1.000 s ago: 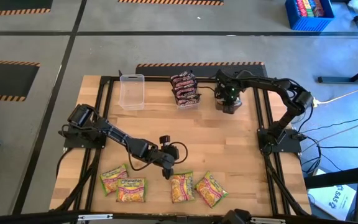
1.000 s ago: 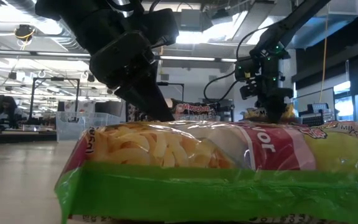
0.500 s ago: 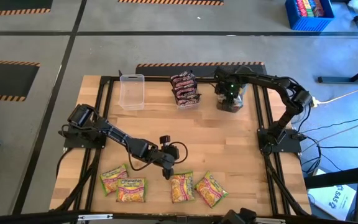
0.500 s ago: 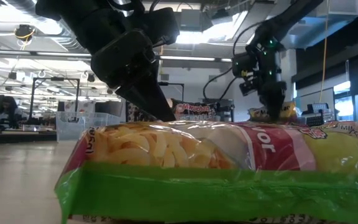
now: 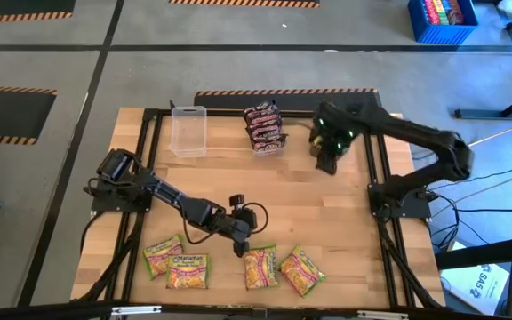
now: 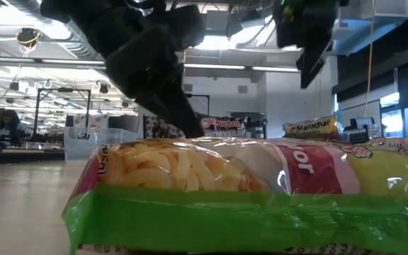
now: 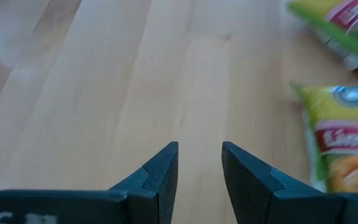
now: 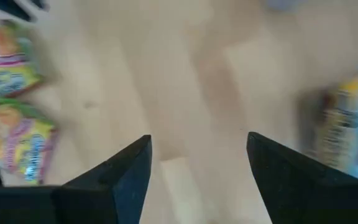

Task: Sort Maruchan noodles
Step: Put the green noodle pack into the left transparent bin

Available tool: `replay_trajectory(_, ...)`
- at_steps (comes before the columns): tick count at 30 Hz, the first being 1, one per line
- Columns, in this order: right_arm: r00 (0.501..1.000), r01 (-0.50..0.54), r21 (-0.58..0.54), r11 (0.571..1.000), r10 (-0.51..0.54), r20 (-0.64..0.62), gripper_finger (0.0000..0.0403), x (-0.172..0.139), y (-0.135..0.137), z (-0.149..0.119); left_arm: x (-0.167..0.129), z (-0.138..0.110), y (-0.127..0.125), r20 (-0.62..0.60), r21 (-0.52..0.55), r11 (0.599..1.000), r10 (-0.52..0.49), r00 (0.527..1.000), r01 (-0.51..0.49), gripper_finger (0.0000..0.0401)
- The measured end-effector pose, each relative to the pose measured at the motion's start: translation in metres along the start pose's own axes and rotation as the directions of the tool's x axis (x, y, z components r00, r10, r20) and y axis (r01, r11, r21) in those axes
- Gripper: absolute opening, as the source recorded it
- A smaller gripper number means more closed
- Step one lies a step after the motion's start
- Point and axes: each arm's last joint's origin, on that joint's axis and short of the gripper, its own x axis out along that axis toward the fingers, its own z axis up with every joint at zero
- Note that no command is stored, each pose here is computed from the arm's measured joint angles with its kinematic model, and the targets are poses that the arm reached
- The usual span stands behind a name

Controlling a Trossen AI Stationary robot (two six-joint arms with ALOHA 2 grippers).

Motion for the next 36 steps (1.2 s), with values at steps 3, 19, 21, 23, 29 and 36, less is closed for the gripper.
replay_trajectory(3, 0.997, -0.011, -0.046, 0.999, 0.015, 0.072, 0.0248, 0.006, 0.029, -0.016, -0.001, 0.003, -0.004, 0.041, -0.014, 1.000, -0.024, 0.999, 0.024, 0.0119)
replay_trajectory(19, 0.819, -0.244, -0.245, 0.938, 0.334, 0.467, 0.0248, 0.094, 0.155, -0.108, -0.025, -0.002, -0.054, 0.186, -0.130, 0.976, -0.149, 0.971, 0.175, 0.0119)
replay_trajectory(21, 0.768, -0.255, -0.303, 0.918, 0.382, 0.514, 0.0248, 0.096, 0.172, -0.112, -0.027, -0.004, -0.063, 0.215, -0.142, 0.969, -0.169, 0.962, 0.202, 0.0119)
replay_trajectory(23, 0.725, -0.243, -0.358, 0.902, 0.414, 0.550, 0.0248, 0.100, 0.187, -0.116, -0.029, -0.007, -0.070, 0.236, -0.144, 0.966, -0.177, 0.955, 0.215, 0.0119)
replay_trajectory(29, 0.647, -0.263, -0.456, 0.850, 0.506, 0.570, 0.0248, 0.127, 0.216, -0.121, -0.032, -0.009, -0.082, 0.278, -0.165, 0.950, -0.212, 0.937, 0.264, 0.0119)
replay_trajectory(36, 0.695, -0.260, -0.493, 0.831, 0.515, 0.501, 0.0247, 0.175, 0.241, -0.114, -0.045, -0.022, -0.101, 0.262, -0.175, 0.930, -0.272, 0.926, 0.323, 0.0119)
